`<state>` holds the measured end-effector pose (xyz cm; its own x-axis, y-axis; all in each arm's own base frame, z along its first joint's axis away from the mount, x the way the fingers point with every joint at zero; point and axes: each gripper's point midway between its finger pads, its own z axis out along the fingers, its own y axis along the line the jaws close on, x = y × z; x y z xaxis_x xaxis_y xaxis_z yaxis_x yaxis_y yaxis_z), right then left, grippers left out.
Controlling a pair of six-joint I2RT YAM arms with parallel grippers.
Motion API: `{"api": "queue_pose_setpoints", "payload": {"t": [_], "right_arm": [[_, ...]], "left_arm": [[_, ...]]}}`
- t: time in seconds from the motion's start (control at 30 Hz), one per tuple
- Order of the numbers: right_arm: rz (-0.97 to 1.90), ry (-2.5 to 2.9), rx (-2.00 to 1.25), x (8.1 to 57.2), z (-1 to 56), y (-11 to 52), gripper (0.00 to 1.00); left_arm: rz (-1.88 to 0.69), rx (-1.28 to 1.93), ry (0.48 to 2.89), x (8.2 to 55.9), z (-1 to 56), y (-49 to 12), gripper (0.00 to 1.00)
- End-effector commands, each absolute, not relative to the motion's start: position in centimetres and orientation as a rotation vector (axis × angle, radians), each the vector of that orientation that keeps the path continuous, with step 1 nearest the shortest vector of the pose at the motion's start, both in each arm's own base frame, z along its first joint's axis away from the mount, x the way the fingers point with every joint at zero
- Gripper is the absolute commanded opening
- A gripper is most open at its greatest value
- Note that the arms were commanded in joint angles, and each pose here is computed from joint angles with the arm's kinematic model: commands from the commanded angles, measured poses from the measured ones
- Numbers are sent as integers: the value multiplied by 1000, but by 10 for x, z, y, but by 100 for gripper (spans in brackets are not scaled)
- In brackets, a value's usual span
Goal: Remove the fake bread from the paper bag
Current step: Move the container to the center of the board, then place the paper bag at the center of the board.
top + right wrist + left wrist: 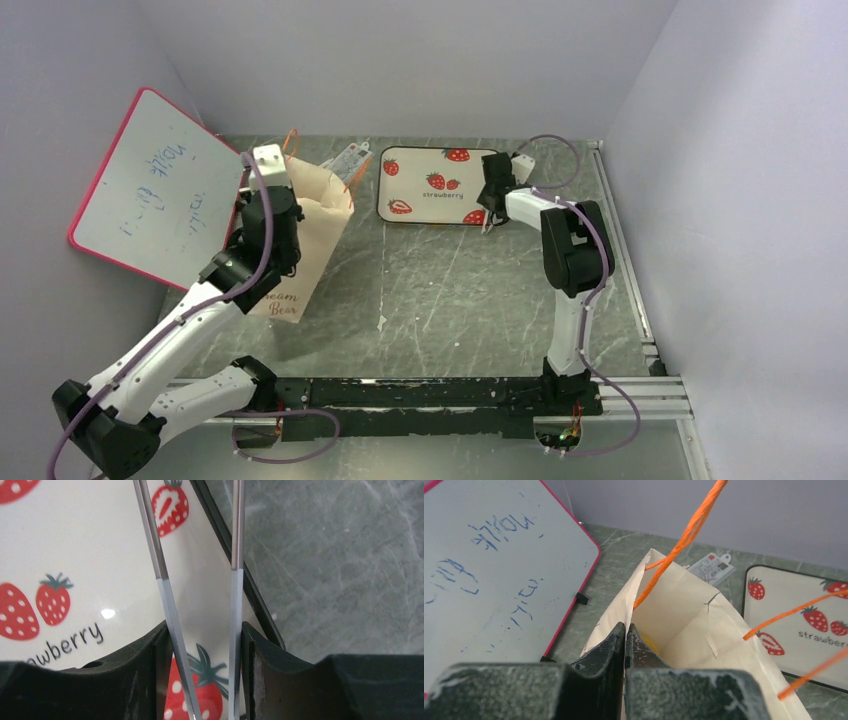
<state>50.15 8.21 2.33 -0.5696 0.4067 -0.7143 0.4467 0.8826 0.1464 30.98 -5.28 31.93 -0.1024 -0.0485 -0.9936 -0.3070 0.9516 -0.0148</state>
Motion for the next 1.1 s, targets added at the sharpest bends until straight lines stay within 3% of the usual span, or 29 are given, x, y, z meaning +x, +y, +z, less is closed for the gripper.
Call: {"api": "queue_pose_setpoints", "payload": {"t": [0.0, 0.37, 0.5, 0.7, 1.07], "right_arm": [[-184, 2397, 565, 454, 1, 72, 40], [-95, 2236, 551, 467, 99, 75, 41], [-87, 2213, 526, 464, 119, 73, 41], [-69, 2198, 511, 452, 133, 71, 41], [-13, 2165, 473, 441, 157, 79, 41]], "left_arm": [[218, -207, 1639, 327, 310, -67, 7], [257, 123, 1570, 372, 291, -96, 7], [158, 276, 1563, 375, 287, -122, 7], [85, 356, 1503, 366, 319, -135, 7], [237, 495, 1382, 364, 365, -128, 7]]}}
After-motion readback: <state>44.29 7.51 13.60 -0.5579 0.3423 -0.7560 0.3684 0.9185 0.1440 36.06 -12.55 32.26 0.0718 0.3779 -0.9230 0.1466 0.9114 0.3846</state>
